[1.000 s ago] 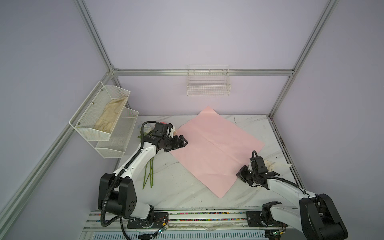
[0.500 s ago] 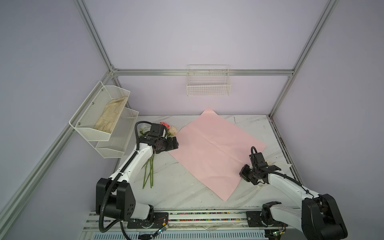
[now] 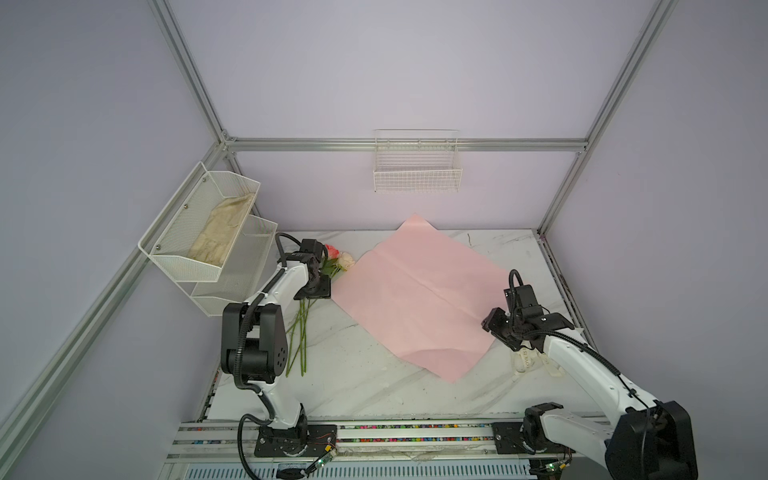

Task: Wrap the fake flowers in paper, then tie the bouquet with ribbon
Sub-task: 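Move the left gripper to the roses and grasp a white rose stem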

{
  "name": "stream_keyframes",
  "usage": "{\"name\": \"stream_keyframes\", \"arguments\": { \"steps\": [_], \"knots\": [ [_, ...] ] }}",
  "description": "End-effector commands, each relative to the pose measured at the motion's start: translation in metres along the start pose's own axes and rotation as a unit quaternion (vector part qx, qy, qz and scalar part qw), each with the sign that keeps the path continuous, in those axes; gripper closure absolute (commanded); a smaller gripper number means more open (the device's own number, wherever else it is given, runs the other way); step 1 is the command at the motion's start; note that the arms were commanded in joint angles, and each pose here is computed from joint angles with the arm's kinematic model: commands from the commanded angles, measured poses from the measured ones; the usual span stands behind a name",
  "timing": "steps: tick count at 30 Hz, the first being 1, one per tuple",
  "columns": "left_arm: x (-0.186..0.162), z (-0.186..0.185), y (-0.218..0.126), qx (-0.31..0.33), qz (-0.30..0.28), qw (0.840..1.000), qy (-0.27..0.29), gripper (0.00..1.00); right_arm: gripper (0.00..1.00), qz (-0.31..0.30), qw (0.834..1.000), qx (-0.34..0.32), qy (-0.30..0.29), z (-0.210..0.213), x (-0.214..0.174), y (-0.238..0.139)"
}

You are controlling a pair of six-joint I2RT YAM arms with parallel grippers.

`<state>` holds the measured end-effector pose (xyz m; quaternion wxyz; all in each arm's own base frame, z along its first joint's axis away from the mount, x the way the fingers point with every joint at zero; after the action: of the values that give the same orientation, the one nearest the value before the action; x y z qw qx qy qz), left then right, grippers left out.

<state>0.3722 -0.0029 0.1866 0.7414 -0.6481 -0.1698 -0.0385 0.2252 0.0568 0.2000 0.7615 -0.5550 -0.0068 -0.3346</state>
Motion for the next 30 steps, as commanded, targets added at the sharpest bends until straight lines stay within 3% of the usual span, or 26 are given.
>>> {"name": "stream_keyframes", "arguments": {
  "steps": [1,7,19,22,24,30],
  "knots": [
    [0.029,0.002,-0.009,0.014,-0.016,0.998,0.062,0.39,0.45,-0.039,0.999,-0.023,-0.019,0.001,0.010,-0.015],
    [0.050,-0.007,0.013,0.009,0.001,0.994,0.112,0.44,0.45,-0.083,0.993,0.025,-0.076,0.019,0.027,-0.025],
    [0.047,-0.016,0.047,-0.009,0.071,0.985,0.156,0.54,0.45,-0.080,0.991,0.062,-0.090,0.034,0.038,-0.004],
    [0.043,-0.017,0.052,-0.016,0.081,0.983,0.164,0.70,0.46,-0.073,0.991,0.063,-0.089,0.035,0.038,0.002],
    [0.044,-0.019,0.049,-0.019,0.091,0.981,0.169,0.86,0.46,-0.071,0.991,0.064,-0.088,0.035,0.038,0.005],
    [0.038,-0.027,0.017,-0.041,0.081,0.977,0.195,1.00,0.46,-0.079,0.991,0.070,-0.086,0.036,0.039,0.007]
  ]
}}
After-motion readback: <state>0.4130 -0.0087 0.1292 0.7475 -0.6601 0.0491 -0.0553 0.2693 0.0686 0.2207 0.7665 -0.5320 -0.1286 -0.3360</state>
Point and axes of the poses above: each gripper's point midway between its finger pads, its own y axis out along the fingers, its own z axis along the line the jaws close on, x = y × z, the point moved 10 cm from there along -y, back along the fingers, and after that the axes turned 5 degrees about -y, right-handed, at the moved point
